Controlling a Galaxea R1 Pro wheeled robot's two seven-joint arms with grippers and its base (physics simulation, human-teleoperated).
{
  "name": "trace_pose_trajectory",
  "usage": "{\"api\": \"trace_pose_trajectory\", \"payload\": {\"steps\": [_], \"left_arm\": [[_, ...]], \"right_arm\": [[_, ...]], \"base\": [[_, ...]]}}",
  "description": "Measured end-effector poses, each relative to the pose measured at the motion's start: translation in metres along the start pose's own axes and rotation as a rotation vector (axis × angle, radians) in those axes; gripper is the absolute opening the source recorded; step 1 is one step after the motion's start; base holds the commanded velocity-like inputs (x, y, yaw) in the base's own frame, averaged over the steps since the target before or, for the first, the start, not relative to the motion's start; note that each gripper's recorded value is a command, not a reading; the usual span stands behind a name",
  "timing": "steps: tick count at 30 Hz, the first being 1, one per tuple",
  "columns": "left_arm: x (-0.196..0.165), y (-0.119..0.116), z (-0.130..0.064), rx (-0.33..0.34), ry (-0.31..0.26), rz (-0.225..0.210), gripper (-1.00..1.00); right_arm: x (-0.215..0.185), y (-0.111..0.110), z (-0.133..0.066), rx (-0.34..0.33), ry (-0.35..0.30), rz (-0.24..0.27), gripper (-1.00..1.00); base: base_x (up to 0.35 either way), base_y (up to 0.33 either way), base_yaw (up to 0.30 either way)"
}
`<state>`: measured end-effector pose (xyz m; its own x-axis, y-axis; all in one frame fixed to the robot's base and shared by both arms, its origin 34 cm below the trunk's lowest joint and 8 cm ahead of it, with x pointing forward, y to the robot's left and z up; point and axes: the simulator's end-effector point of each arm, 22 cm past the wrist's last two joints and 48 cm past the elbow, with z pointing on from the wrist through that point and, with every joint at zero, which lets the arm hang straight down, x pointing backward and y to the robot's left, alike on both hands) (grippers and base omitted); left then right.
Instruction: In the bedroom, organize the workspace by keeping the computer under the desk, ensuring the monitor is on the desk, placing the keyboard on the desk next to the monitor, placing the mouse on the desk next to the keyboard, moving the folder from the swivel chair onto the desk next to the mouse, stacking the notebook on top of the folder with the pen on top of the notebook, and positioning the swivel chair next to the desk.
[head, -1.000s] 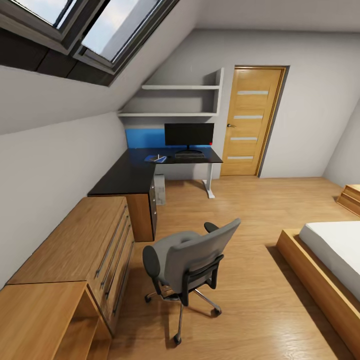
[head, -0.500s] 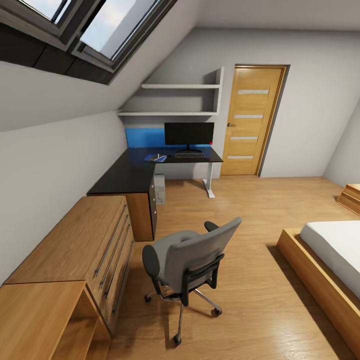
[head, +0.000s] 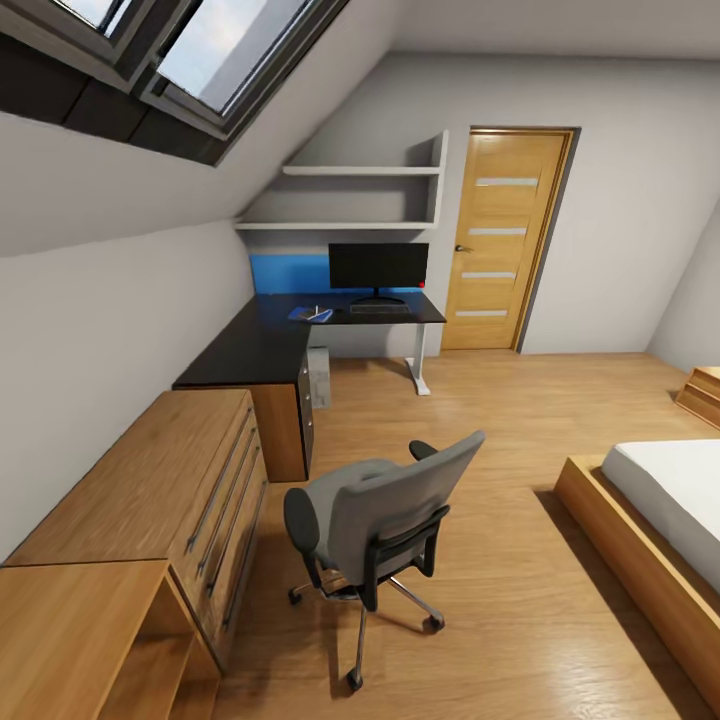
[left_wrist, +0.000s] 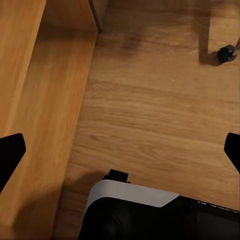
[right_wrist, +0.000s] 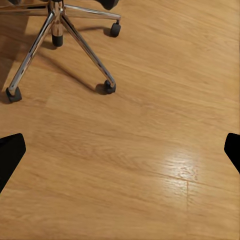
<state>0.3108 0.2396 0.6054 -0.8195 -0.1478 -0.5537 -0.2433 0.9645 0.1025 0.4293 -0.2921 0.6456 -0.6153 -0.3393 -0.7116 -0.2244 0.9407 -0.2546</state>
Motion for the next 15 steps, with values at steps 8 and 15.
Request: {"api": "trace_pose_trajectory", "payload": {"steps": [8, 15], "left_arm": [[0.005, -0.003, 0.009, 0.003, 0.017, 0.005, 1.00], [0.009, -0.004, 0.017, 0.005, 0.023, 0.008, 1.00]], "right_arm": [[0.005, 0.002, 0.007, 0.000, 0.000, 0.000, 1.00], [0.010, 0.004, 0.014, 0.000, 0.000, 0.000, 1.00]], "base": [[0.000, 0.000, 0.000], [0.000, 0.000, 0.000]]}}
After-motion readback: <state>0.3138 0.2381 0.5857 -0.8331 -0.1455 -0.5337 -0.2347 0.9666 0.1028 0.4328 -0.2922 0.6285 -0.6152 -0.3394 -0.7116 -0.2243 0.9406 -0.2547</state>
